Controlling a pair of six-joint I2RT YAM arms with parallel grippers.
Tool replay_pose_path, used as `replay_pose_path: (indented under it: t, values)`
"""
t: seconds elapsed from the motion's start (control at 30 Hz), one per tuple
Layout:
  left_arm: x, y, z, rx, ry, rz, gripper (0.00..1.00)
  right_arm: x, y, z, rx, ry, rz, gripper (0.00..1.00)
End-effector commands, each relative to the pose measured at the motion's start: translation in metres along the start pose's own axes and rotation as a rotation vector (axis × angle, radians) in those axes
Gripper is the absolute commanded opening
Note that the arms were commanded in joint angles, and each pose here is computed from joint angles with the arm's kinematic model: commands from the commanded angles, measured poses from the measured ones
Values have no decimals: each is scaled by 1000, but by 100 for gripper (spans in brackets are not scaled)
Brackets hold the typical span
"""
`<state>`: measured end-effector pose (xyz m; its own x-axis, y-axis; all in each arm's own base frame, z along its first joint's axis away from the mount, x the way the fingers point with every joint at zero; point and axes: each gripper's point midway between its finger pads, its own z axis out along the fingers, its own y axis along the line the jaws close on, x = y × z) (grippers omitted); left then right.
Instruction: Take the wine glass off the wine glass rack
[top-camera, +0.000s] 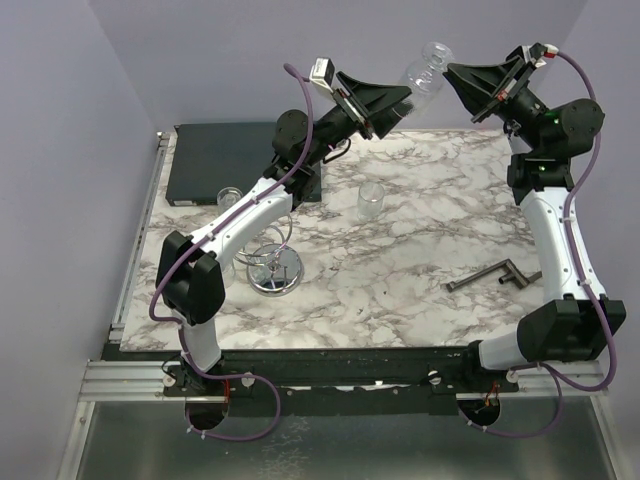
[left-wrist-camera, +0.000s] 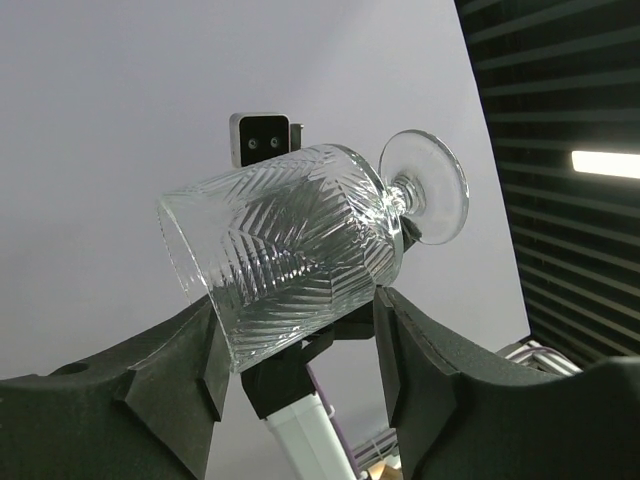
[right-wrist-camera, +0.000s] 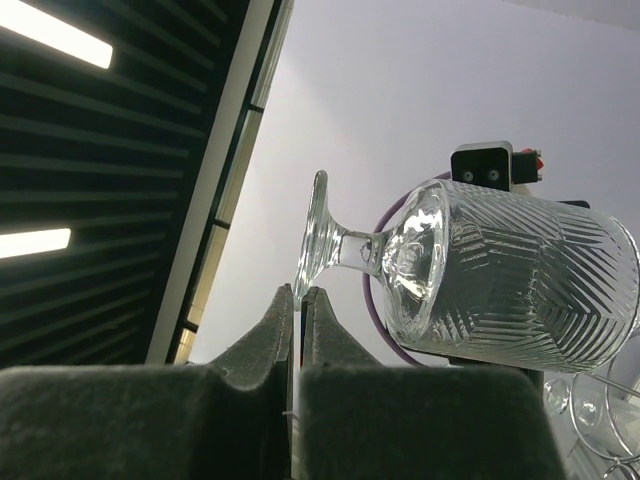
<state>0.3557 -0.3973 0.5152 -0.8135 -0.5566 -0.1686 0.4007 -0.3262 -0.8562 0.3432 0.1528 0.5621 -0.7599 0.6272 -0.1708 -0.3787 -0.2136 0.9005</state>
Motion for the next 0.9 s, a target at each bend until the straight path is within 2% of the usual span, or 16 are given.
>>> replay_pose_path:
  t: [0.0,0.4,0.6,0.87]
  values:
    - [11,-51,-1,143,25,49,57,1,-1,-4,-7,-18,-38,1]
    - [15,-69,-10,169,11,115,39,8,-60,-26,133,-59,-14,0]
    - [16,-67,-13,147,0,133,21,12,-86,-37,196,-78,-7,0]
    - [18,-62,-17,108,-7,161,10,14,-112,-48,265,-99,5,1]
